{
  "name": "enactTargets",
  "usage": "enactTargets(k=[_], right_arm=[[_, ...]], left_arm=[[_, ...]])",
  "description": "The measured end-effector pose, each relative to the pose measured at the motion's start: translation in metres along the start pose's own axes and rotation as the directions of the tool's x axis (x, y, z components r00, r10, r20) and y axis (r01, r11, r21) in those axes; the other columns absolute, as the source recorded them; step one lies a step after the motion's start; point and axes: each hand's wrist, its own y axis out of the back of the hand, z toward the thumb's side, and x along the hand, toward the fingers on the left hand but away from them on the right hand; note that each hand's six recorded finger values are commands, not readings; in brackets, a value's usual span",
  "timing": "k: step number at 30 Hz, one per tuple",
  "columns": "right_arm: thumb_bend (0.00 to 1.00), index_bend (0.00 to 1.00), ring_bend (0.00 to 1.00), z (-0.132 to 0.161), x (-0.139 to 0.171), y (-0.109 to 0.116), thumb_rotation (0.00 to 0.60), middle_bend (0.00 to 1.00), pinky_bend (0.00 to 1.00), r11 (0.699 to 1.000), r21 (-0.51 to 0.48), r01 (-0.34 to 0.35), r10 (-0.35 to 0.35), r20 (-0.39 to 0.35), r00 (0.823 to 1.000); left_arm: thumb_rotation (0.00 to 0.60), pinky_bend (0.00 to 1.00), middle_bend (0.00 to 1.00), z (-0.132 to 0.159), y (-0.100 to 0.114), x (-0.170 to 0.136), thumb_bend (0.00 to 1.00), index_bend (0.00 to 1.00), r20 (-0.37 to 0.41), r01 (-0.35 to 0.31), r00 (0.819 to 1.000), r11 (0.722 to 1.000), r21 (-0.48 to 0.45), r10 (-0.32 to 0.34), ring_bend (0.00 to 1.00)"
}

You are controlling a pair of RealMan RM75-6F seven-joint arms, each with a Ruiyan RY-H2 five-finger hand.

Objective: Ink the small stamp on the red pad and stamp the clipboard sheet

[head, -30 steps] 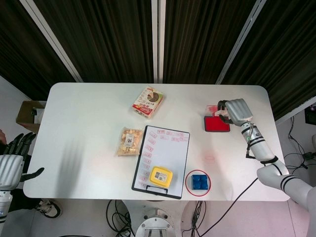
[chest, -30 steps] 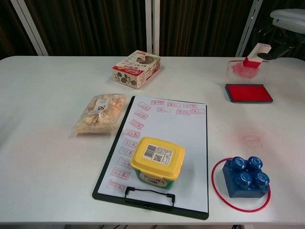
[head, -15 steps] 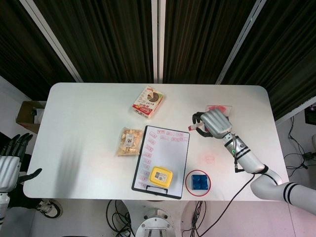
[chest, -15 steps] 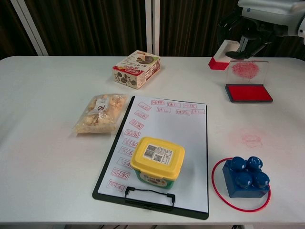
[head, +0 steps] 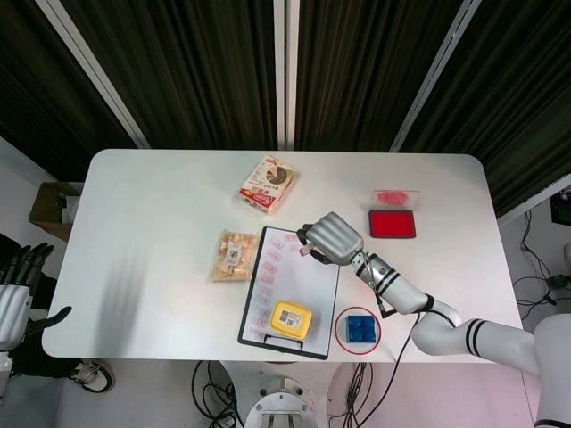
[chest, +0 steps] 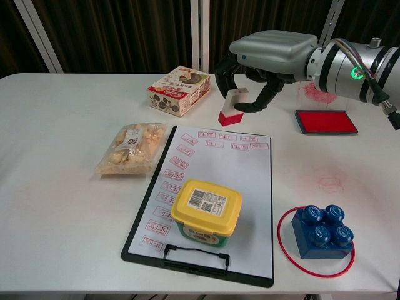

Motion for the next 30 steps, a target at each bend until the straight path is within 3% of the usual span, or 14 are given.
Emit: enactTargets(k=[12,30], right_arm=[[0.44,0.95,0.91,0.002,-0.023,-0.018,0.6,0.82,1.0,0.998,0.066,-0.01,0.021,-0.166,0.986],[0.44,0.98,0.91,0.02,-0.056,-0.048,0.6,0.82,1.0,0.997,0.07,-0.02,0.038,-0.261,0.964]], left_arm=[[0.6,0.16,0.07,-0.006,-0.003,0.001,0.0,0.07,-0.01,0.008,1.0,1.0,-0.007,-0.008,0.05],[0.6,0.16,0.07,-0.011,-0.002,0.005,0.0,0.07,-0.016,0.009,1.0,1.0,-0.015,-0.01,0.05]])
